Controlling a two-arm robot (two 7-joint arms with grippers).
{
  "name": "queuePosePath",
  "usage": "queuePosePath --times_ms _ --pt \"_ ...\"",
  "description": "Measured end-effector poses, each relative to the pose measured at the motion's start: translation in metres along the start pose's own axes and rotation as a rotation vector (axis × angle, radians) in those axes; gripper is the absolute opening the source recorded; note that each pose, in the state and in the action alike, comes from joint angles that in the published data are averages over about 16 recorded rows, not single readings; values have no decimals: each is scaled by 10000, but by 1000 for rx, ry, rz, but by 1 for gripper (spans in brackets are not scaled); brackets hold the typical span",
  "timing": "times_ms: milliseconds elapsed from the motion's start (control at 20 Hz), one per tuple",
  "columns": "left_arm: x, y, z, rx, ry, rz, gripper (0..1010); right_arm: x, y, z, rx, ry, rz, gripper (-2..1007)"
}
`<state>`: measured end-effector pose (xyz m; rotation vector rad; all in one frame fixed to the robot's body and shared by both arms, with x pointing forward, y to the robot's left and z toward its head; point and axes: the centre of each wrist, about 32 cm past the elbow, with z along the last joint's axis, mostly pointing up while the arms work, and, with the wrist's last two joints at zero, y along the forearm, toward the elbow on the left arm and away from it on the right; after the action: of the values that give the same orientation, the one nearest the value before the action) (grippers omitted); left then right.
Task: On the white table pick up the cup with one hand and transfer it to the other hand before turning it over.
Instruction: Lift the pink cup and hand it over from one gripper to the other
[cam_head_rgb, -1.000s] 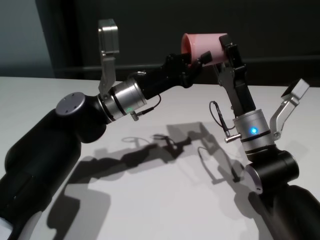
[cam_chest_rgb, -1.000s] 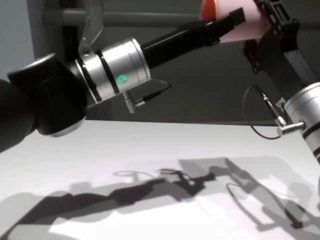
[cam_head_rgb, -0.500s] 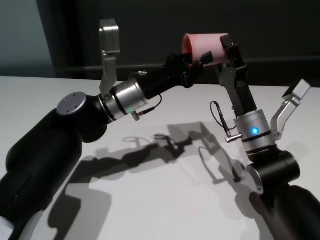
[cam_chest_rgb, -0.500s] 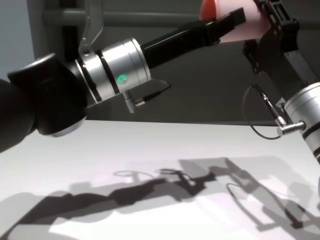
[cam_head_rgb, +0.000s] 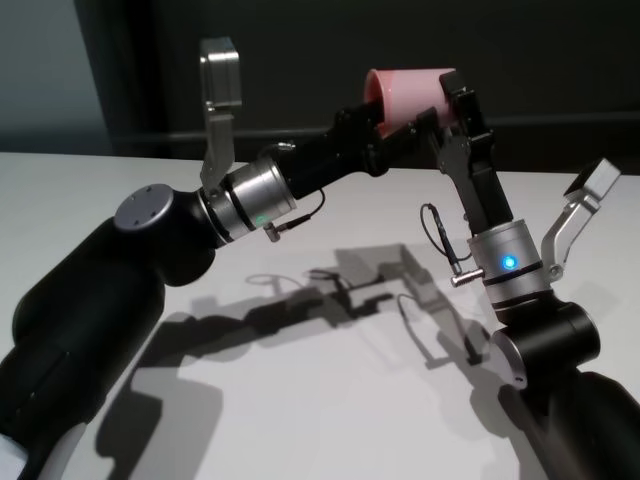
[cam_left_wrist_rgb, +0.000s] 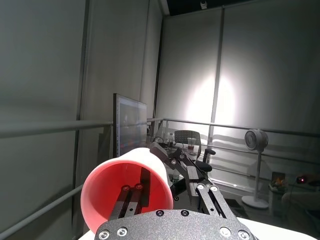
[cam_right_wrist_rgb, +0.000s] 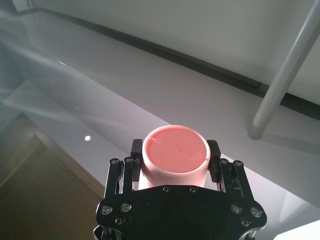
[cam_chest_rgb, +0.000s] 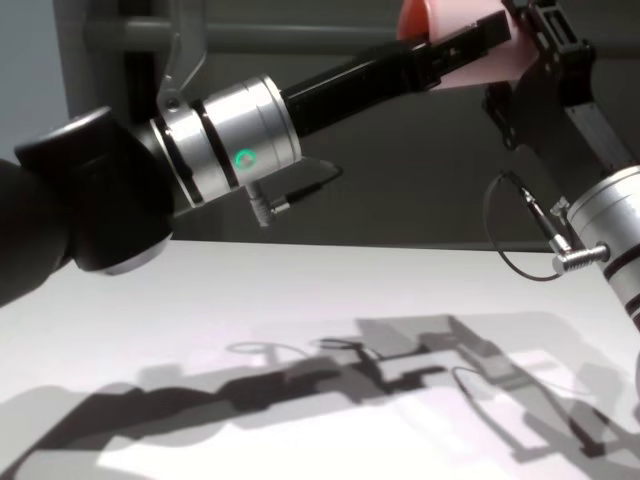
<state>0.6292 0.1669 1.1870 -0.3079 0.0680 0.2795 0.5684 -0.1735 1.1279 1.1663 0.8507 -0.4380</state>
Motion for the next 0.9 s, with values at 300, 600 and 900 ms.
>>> queuePosePath --times_ms 300,600,900 --pt "-54 109 -14 0 6 27 664 0 0 0 0 0 0 743" --pt "-156 251 12 8 0 72 860 0 0 0 0 0 1 743" --pt "-298 363 101 43 -32 140 968 0 1 0 0 0 1 743"
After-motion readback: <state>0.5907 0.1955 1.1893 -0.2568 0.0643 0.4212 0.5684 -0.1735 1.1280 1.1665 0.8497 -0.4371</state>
